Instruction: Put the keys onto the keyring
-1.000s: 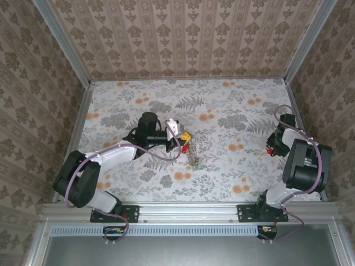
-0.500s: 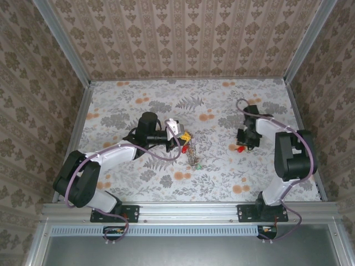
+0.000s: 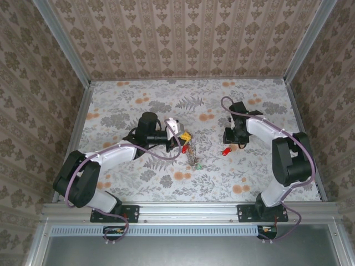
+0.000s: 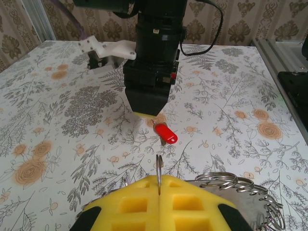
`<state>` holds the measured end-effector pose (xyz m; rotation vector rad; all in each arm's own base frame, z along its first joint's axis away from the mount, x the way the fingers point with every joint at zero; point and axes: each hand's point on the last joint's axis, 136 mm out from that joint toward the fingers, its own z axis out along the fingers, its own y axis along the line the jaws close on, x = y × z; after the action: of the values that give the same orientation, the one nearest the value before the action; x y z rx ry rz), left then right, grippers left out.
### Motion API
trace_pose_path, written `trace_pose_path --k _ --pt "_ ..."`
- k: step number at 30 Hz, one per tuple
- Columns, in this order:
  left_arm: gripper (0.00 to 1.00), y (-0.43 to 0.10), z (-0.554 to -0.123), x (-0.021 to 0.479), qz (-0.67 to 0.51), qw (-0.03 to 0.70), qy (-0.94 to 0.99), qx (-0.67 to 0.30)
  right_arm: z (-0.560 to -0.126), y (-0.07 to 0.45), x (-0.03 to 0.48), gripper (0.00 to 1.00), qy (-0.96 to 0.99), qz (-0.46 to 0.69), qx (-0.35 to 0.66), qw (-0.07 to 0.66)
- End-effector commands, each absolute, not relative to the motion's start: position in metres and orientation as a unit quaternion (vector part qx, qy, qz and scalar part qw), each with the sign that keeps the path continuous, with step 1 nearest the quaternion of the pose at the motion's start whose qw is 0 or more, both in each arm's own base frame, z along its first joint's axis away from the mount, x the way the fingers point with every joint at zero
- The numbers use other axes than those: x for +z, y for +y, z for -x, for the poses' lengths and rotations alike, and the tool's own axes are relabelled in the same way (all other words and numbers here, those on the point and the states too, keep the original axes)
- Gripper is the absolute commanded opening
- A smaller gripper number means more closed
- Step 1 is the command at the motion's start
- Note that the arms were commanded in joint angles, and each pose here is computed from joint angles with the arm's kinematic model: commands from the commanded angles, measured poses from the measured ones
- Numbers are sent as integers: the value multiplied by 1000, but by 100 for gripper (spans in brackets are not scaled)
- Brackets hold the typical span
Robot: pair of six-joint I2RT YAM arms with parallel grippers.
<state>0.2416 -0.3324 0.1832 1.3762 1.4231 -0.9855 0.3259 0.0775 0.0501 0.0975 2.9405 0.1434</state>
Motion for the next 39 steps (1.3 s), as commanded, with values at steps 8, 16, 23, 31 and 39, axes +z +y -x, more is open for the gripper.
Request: trace_pose_path --k 8,16,23,31,39 --pt "0 -335 -251 204 -551 471 567 -391 -318 71 38 43 997 -31 -17 62" --pt "0 -338 -251 204 -550 468 569 -394 -316 75 26 35 996 -75 -5 54" --pt "0 -339 -252 205 -552 467 568 -393 -315 73 19 30 995 -90 -11 49" --pt "0 -340 -253 205 -554 465 568 -393 -313 72 17 21 995 -89 -12 45" --pt "0 -340 -252 204 -555 462 568 -394 -309 70 18 14 995 -86 -16 43"
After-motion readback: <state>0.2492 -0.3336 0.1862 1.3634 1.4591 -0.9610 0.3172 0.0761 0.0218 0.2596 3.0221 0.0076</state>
